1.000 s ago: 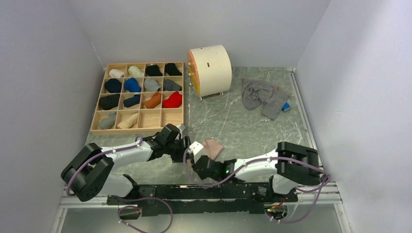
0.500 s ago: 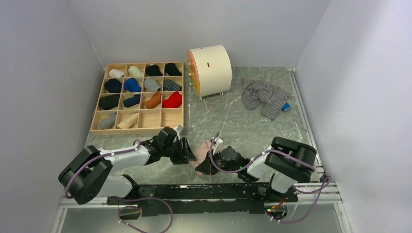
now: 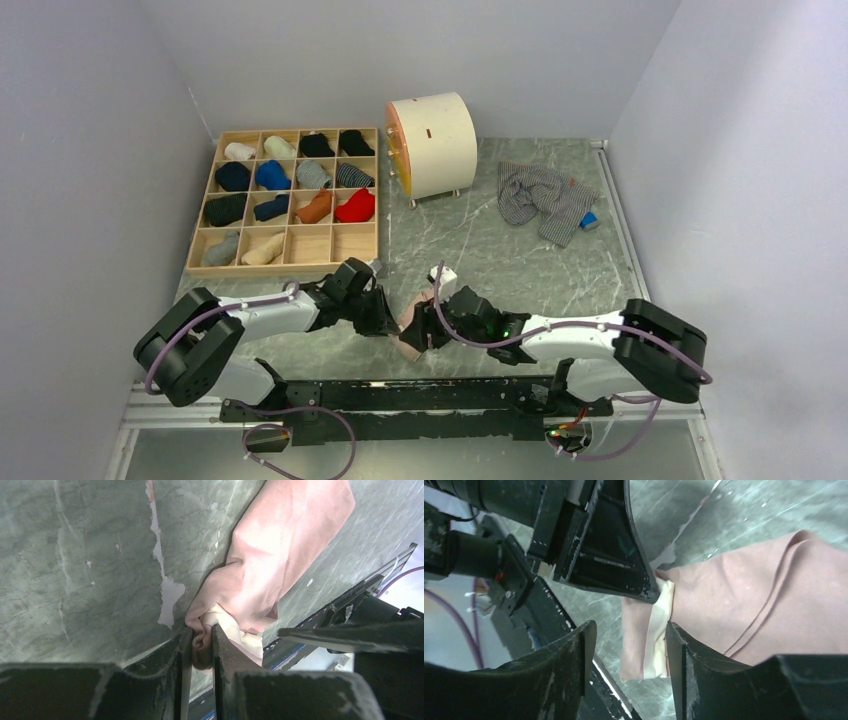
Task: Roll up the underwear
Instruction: Roll the underwear to the center of the board.
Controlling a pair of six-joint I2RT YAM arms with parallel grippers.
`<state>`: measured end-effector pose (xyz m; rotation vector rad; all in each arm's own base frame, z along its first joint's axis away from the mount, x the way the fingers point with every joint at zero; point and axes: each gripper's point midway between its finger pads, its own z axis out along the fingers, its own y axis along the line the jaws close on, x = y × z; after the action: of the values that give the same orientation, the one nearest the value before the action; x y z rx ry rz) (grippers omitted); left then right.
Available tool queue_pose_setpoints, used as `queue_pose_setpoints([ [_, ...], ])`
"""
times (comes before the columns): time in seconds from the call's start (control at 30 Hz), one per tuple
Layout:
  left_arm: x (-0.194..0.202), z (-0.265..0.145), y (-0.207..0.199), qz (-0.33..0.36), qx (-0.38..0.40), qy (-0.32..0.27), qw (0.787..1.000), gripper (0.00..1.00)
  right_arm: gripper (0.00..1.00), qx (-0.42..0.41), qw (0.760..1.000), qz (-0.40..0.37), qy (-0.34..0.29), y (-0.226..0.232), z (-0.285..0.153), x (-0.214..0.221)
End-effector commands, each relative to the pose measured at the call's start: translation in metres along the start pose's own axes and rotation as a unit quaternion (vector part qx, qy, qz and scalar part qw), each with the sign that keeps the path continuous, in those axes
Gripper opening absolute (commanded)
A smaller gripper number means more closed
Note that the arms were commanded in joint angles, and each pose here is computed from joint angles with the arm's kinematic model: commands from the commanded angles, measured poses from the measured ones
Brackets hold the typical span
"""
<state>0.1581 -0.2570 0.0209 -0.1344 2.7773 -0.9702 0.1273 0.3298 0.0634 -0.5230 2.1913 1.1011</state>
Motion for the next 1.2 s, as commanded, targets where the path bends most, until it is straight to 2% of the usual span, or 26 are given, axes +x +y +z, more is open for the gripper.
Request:
queue_pose_setpoints([
  [0.0, 0.006, 0.001, 0.034, 0.002, -0.077, 0.002, 0.997, 0.22, 0.55, 0.093, 0.99, -0.106, 0.019, -0.016, -0.012, -0.001],
  [0.07, 0.006, 0.001, 0.032, -0.001, -0.073, 0.003, 0.997, 0.23, 0.49, 0.108, 0.985, -0.135, 0.009, -0.006, -0.009, -0.001],
  [0.33, 0.011, 0.006, 0.034, -0.01, -0.07, 0.018, 0.997, 0.22, 0.47, 0.211, 0.952, -0.221, 0.035, -0.01, 0.012, 0.02],
  [0.37, 0.012, 0.006, 0.034, -0.01, -0.07, 0.02, 0.997, 0.22, 0.42, 0.227, 0.945, -0.231, 0.041, -0.015, 0.012, 0.022],
  [0.43, 0.013, 0.005, 0.037, -0.009, -0.077, 0.021, 0.997, 0.22, 0.26, 0.247, 0.939, -0.236, 0.046, -0.02, 0.011, 0.025],
  [0.53, 0.015, 0.004, 0.039, -0.013, -0.079, 0.021, 0.997, 0.27, 0.11, 0.228, 0.945, -0.23, 0.047, -0.017, 0.012, 0.034],
  [0.6, 0.013, 0.002, 0.036, -0.014, -0.078, 0.018, 0.997, 0.32, 0.07, 0.212, 0.952, -0.214, 0.053, -0.016, 0.015, 0.041],
  [0.63, 0.011, 0.002, 0.035, -0.013, -0.08, 0.015, 0.997, 0.37, 0.04, 0.207, 0.956, -0.2, 0.06, -0.017, 0.015, 0.044],
  [0.67, 0.01, 0.001, 0.034, -0.014, -0.08, 0.013, 0.997, 0.47, 0.03, 0.186, 0.963, -0.183, 0.065, -0.016, 0.017, 0.047],
  [0.77, 0.007, -0.001, 0.027, -0.013, -0.068, 0.011, 0.998, 0.62, 0.02, 0.102, 0.988, -0.102, 0.059, -0.008, 0.016, 0.049],
  [0.83, 0.005, -0.003, 0.025, -0.008, -0.07, 0.006, 0.998, 0.68, 0.01, 0.049, 0.997, -0.041, 0.042, -0.005, 0.012, 0.041],
  [0.9, 0.001, -0.007, 0.02, -0.005, -0.062, -0.003, 0.998, 0.72, 0.01, 0.003, 1.0, 0.02, 0.022, -0.004, 0.005, 0.03],
  [1.07, -0.007, -0.011, -0.002, 0.013, -0.011, -0.021, 1.0, 0.76, 0.02, -0.049, 0.995, 0.089, 0.014, -0.011, -0.006, 0.016],
  [1.17, -0.008, -0.011, -0.007, 0.021, 0.001, -0.021, 1.0, 0.74, 0.03, -0.061, 0.991, 0.12, 0.018, -0.02, -0.01, 0.015],
])
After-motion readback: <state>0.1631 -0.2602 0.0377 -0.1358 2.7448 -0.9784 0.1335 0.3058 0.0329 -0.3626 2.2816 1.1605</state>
